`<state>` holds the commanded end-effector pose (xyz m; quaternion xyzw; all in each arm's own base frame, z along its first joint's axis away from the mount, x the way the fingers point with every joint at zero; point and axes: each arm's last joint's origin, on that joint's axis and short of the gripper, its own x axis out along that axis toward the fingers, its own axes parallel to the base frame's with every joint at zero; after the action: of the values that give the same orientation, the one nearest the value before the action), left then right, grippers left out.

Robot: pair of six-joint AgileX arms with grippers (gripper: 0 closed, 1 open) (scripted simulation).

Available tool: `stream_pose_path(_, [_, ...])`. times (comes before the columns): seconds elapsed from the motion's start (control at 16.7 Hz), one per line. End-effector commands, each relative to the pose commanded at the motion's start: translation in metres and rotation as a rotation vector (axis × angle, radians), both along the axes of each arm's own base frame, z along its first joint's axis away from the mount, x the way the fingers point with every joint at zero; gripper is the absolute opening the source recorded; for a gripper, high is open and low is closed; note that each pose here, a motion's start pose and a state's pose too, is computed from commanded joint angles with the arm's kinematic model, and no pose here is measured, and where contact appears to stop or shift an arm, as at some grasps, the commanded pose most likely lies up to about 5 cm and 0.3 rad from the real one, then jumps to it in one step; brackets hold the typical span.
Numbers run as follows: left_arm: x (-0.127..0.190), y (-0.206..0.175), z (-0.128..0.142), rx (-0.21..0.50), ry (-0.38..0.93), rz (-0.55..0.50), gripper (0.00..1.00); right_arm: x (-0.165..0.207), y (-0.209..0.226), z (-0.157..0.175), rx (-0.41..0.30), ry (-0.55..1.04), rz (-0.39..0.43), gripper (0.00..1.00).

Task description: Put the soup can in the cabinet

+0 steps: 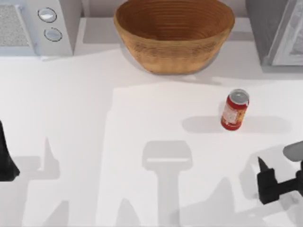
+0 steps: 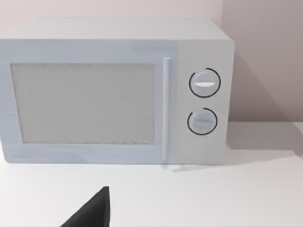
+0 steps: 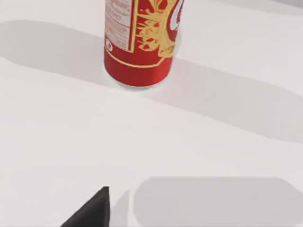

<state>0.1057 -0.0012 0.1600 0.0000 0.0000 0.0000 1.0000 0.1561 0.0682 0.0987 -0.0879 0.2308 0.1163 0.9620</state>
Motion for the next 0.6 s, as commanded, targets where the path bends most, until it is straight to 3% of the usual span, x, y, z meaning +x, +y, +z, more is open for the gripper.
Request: stream_pose_path(0.6, [0.0, 0.0, 0.0, 0.0, 0.0, 0.0, 1.0, 0.04, 0.054, -0.015, 0.03, -0.165, -0.047, 1.0])
